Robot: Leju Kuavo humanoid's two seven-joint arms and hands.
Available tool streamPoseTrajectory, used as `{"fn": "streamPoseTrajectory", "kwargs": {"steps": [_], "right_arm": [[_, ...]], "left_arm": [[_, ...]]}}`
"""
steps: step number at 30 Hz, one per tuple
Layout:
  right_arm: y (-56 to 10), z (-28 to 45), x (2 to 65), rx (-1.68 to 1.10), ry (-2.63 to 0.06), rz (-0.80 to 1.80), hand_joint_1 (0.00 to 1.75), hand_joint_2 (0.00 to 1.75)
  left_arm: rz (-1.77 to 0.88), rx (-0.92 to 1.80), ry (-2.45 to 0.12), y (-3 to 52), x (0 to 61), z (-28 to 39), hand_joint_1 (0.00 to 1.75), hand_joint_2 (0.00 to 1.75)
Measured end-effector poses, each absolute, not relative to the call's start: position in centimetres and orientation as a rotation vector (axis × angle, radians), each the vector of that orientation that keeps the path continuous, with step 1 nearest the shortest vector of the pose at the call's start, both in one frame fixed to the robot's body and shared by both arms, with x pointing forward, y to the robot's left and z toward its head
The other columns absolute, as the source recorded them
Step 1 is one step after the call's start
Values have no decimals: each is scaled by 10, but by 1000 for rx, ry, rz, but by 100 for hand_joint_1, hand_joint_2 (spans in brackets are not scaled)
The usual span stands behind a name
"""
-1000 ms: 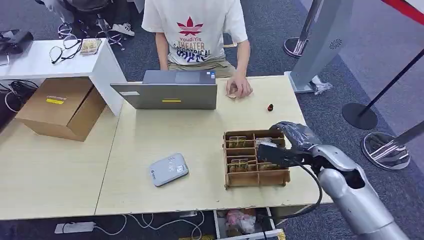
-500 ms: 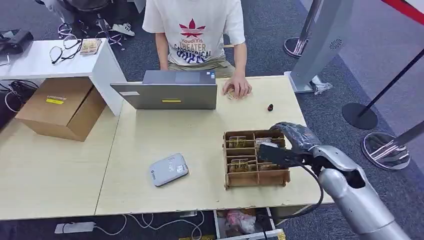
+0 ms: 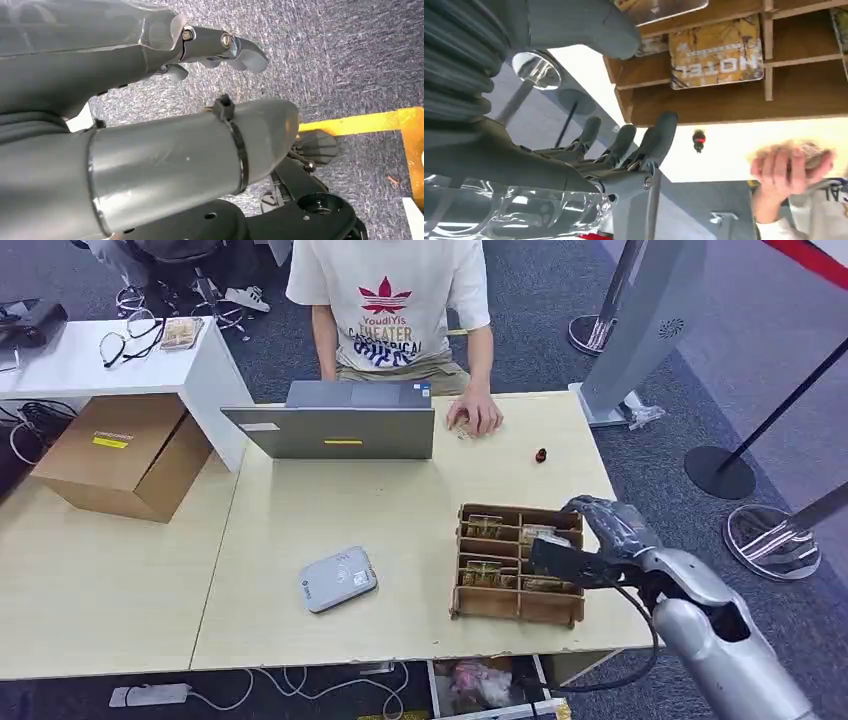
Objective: Pass the card to the sensor for recognition and then transmit it.
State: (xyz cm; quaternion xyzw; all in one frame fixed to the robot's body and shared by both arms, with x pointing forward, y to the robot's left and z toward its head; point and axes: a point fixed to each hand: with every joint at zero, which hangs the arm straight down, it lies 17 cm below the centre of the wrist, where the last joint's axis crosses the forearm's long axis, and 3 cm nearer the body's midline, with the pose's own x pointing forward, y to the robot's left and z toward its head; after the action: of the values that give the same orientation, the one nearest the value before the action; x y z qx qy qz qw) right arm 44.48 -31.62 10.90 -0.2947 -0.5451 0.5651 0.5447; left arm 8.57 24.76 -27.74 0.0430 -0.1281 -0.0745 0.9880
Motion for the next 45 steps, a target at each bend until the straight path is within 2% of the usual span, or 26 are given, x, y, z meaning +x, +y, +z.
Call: {"fn": "streamPoseTrajectory", "kwargs": {"steps": [4, 8, 9, 13, 17, 21, 23, 26, 29, 30, 32, 37, 42, 45], "right_arm": [[-319, 108, 439, -703, -1293, 1334, 59, 175], [-322, 109, 434, -709, -1293, 1324, 45, 175], [-322, 110, 434, -713, -1296, 1321, 51, 175], [-324, 113, 432, -722, -1304, 1315, 52, 175], [-325, 117, 432, -739, -1316, 1314, 68, 175], [-324, 120, 434, -748, -1324, 1318, 73, 175], [-323, 122, 435, -752, -1330, 1324, 70, 175], [-322, 126, 438, -754, -1339, 1329, 84, 175], [-320, 127, 439, -749, -1339, 1338, 89, 175], [-319, 127, 439, -747, -1340, 1340, 84, 175], [-317, 126, 439, -742, -1343, 1341, 98, 175], [-312, 123, 438, -727, -1347, 1349, 87, 175], [-306, 121, 437, -715, -1348, 1356, 89, 175], [-306, 120, 436, -713, -1346, 1358, 80, 175]], "left_arm": [[-154, 85, -258, 248, 86, -277, 0, 0], [-158, 85, -259, 248, 87, -277, 0, 0], [-161, 83, -259, 247, 87, -277, 0, 0], [-164, 80, -260, 247, 87, -277, 0, 0], [-164, 80, -261, 246, 88, -277, 0, 0], [-162, 79, -261, 246, 88, -277, 0, 0], [-162, 79, -261, 246, 88, -277, 0, 0], [-161, 80, -261, 247, 88, -277, 0, 0], [-161, 80, -261, 247, 88, -277, 0, 0], [-161, 80, -262, 247, 89, -277, 0, 0], [-160, 81, -263, 247, 89, -277, 0, 0], [-159, 84, -264, 247, 91, -276, 0, 0], [-158, 85, -262, 246, 94, -276, 0, 0], [-158, 84, -263, 245, 95, -276, 0, 0]]}}
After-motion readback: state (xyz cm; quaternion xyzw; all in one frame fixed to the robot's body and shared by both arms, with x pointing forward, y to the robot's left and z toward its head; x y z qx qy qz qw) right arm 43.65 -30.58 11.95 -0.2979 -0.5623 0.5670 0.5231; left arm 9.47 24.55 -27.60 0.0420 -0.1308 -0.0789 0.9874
